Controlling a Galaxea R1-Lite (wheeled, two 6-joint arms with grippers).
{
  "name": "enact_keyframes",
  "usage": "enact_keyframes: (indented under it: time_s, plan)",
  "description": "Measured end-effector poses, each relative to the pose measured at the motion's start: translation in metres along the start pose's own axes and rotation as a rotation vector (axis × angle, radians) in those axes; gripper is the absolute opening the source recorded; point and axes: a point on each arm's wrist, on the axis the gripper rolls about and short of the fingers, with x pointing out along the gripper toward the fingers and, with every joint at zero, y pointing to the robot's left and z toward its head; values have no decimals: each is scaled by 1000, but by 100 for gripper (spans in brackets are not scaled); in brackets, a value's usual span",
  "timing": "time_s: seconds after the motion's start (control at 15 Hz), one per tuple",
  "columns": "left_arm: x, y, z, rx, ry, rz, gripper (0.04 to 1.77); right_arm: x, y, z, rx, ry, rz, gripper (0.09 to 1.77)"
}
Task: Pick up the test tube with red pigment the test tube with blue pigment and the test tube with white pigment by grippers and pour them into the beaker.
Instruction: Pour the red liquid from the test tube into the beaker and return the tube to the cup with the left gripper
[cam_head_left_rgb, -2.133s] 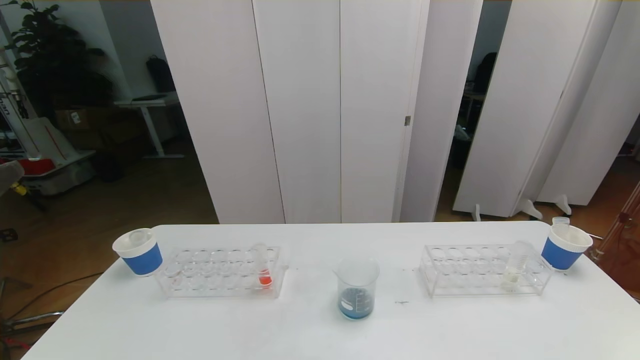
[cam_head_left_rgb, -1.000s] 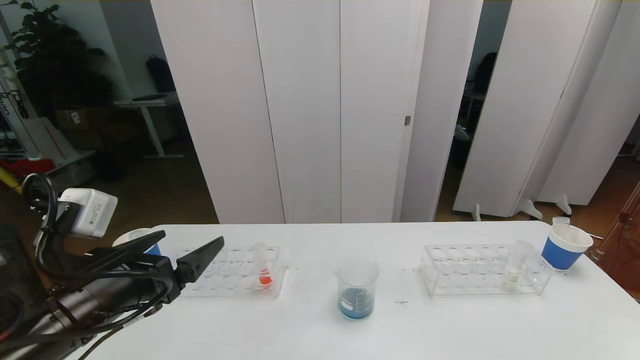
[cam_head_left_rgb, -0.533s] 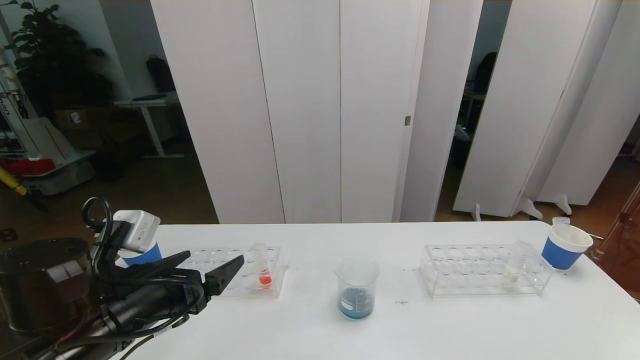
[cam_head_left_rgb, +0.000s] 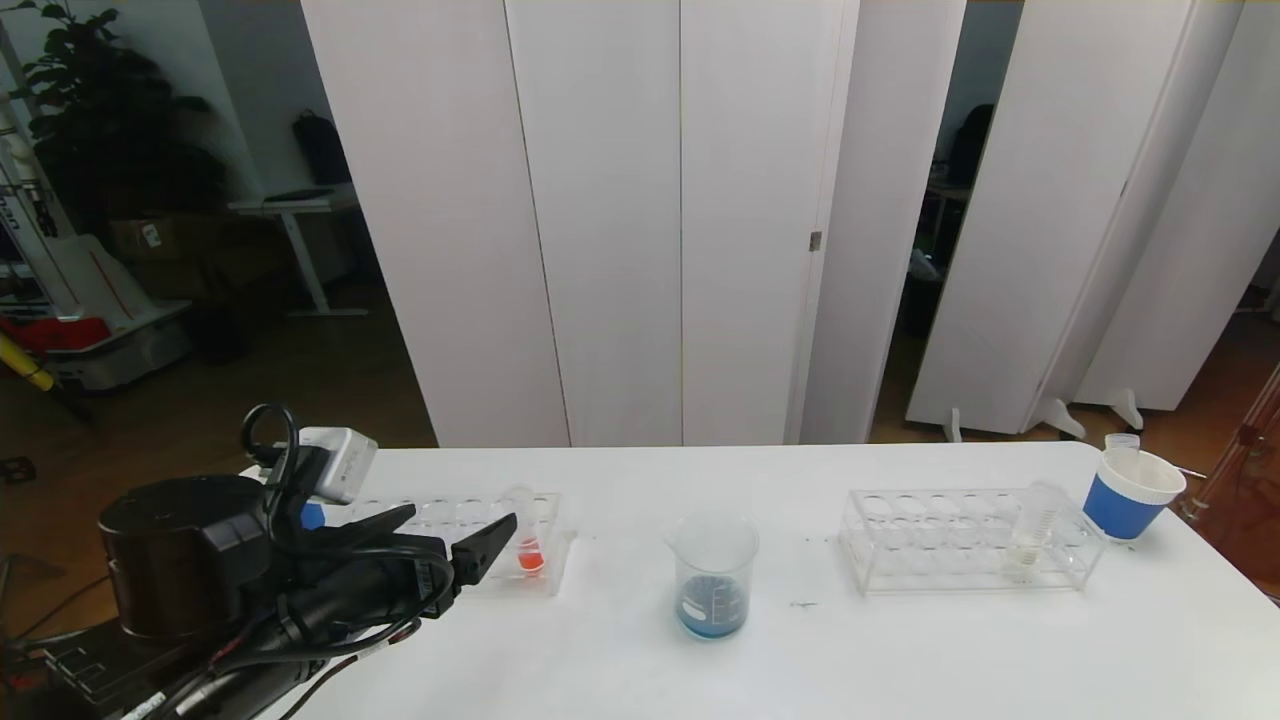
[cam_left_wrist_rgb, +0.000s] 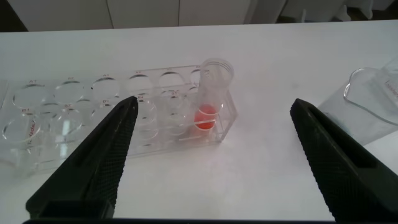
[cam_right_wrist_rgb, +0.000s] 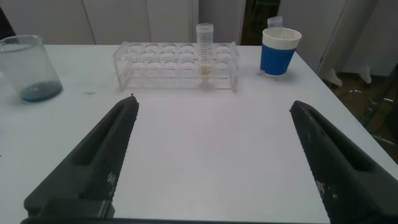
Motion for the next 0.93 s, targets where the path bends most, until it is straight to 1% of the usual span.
enact_keyframes:
  time_s: [0.33, 0.53, 0.73, 0.93]
  plan:
    - [20, -3, -14, 6, 46, -5, 175, 0, 0, 0, 0, 0, 0, 175]
    - [30, -5, -21, 6, 52, 23, 175, 0, 0, 0, 0, 0, 0, 175]
    - [40, -8, -25, -23, 64, 29, 175, 0, 0, 0, 0, 0, 0, 175]
    - [51, -13, -25, -39, 46, 61, 175, 0, 0, 0, 0, 0, 0, 175]
